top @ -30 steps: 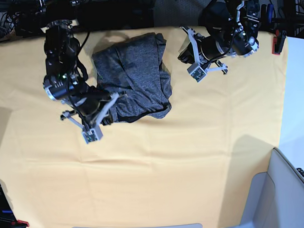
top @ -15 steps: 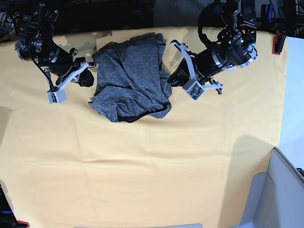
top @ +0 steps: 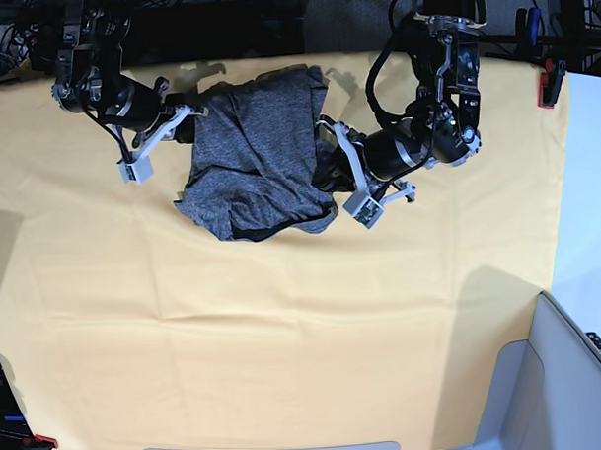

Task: Fold the T-shirt properly
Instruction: 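Move both grippers to opposite sides of the folded shirt, then tuck and press the shirt's loose edges inward with both grippers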

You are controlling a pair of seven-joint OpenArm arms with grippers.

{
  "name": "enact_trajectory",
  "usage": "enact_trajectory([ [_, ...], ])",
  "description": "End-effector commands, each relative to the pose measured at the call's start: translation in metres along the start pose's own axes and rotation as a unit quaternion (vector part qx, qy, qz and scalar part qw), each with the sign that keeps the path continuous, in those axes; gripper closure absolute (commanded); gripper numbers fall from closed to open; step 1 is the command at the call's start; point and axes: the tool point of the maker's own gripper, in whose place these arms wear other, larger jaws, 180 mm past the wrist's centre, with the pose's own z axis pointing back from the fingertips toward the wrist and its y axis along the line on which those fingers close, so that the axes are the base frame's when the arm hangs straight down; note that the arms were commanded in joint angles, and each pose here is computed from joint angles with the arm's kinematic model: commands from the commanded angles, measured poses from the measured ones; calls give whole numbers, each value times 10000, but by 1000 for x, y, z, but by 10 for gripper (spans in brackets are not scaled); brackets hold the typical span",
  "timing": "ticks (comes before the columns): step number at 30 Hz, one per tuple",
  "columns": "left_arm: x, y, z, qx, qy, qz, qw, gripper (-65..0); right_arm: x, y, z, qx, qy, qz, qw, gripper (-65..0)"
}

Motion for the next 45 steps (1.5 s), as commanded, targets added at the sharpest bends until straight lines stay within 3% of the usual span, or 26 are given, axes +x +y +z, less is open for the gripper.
enact_trajectory([
  [1,22,-4,2,-64,-367,-58,9993,-20,7,-3,3,-98,-124,114,9998,0],
  [7,23,-8,0,-113,-394,-11,9992,-20,-4,-17,-3,-680,149,431,9966,0],
  [11,25,-30,-10,-396,-360,-143,9985,-20,-18,-23,-12,-898,422,554,9935,0],
  [15,18,-49,-25,-693,-227,-126,9973,-20,-23,-25,-16,-1050,347,595,9921,0],
  [19,-2,-44,-38,-746,76,141,9971,-20,-25,-33,-14,-1326,356,759,9876,0],
  [21,-3,-34,-42,-666,85,230,9975,-20,-27,-39,-12,-1514,408,862,9839,0],
  [26,-11,8,-37,82,108,877,9961,-20,-28,-42,-3,-1795,432,1139,9762,0],
  [30,-17,25,-29,347,176,915,9950,-20,-19,-45,10,-2139,353,1445,9655,0],
  [37,-3,20,-22,337,-7,772,9964,-20,-7,-62,33,-2808,292,1837,9416,0],
  [45,34,-12,11,258,-484,219,9983,-22,27,-58,51,-3027,-176,2086,9298,0],
])
